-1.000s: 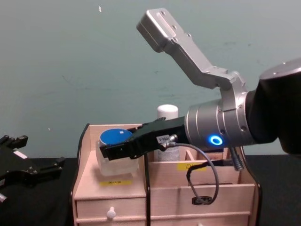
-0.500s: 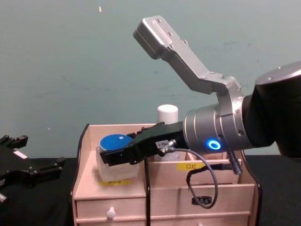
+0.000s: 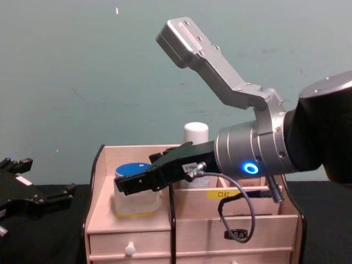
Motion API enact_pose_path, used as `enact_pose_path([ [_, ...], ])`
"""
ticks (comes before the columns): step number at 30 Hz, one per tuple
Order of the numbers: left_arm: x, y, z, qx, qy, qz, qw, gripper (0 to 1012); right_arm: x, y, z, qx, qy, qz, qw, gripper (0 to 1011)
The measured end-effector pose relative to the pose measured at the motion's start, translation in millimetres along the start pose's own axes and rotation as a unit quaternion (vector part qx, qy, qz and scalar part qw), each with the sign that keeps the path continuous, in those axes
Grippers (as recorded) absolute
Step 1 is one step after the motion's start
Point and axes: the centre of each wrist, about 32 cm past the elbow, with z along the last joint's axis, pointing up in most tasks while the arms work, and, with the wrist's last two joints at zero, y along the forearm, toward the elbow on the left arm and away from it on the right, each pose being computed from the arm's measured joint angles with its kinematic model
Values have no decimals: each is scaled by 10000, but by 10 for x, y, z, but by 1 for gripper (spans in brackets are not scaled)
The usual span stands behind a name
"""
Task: Pick up the facial cleanser and watermelon frost from the table and place them into the tiered storage box.
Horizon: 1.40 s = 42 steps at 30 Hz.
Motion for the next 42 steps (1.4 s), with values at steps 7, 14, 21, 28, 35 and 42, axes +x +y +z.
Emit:
enact_pose_path([
  [7,0,0,0,0,0,0,10000,1010,0,-14,-4,31,11,-12,10000,1002],
  [14,0,0,0,0,0,0,10000,1010,-1,-109,34,228,-84,-95,9997,1002],
  [21,0,0,0,0,0,0,10000,1010,-37,-294,107,613,-339,-243,9972,1002],
  [28,0,0,0,1,0,0,10000,1009,-76,-641,86,1208,-549,-725,9885,1002],
  [35,0,0,0,0,0,0,10000,1009,-15,-983,-42,1463,-625,-1628,9738,1002],
  [42,0,0,0,0,0,0,10000,1010,137,-1221,-233,1438,-456,-2536,9555,1002],
])
